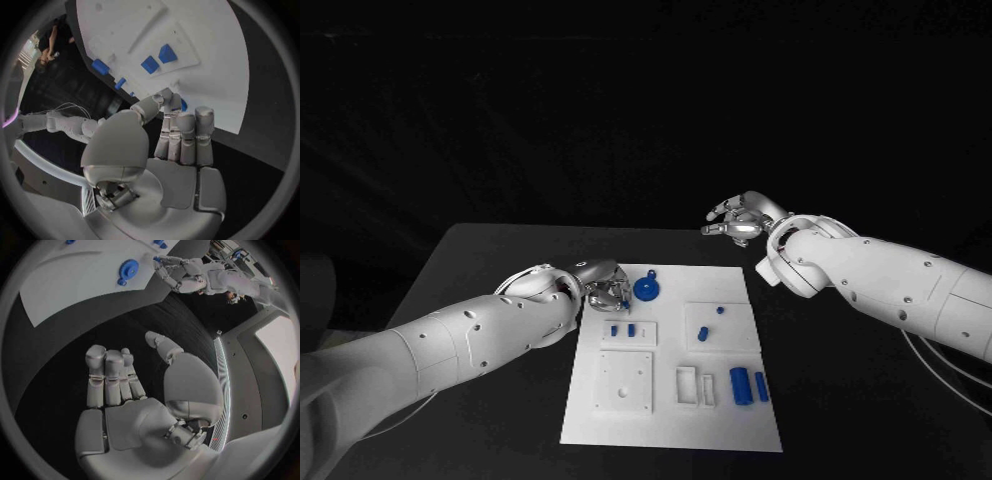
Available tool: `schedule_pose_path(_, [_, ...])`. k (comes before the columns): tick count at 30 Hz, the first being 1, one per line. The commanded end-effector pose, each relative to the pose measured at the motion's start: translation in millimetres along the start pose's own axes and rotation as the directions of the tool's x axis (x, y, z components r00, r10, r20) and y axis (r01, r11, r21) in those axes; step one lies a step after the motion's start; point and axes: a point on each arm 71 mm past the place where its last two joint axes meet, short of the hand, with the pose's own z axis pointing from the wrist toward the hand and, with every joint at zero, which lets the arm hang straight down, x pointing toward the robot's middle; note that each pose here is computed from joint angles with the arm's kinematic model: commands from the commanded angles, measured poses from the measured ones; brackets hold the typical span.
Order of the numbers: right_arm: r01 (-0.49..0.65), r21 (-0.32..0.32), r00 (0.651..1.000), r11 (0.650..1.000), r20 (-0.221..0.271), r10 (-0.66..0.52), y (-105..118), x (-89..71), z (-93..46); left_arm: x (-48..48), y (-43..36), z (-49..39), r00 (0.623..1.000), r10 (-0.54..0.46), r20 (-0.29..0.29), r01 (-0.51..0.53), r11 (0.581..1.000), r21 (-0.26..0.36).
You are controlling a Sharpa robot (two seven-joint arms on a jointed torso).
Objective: Assemble the parts on the task board
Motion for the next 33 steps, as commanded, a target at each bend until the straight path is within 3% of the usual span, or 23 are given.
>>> schedule_pose_path(1, [0.003,-0.007,1.0,1.0,-0.012,-0.003,1.3,1.4,0.0,2.8,-1.0,0.6,1.0,-0.002,-0.015,0.002,1.0,0.004])
schedule_pose_path(12, [0.003,-0.007,1.0,1.0,-0.012,-0.003,1.2,1.3,-0.1,4.0,1.8,1.4,1.0,0.001,-0.018,-0.001,1.0,-0.008])
schedule_pose_path(23, [0.004,-0.006,1.0,1.0,-0.012,-0.004,1.0,1.2,-0.1,16.3,0.7,1.7,1.0,0.017,-0.022,-0.018,1.0,-0.006])
schedule_pose_path(33, [0.004,-0.006,1.0,1.0,-0.012,-0.004,0.9,1.1,-0.1,17.9,0.7,2.0,0.999,0.022,-0.031,-0.022,1.0,-0.007])
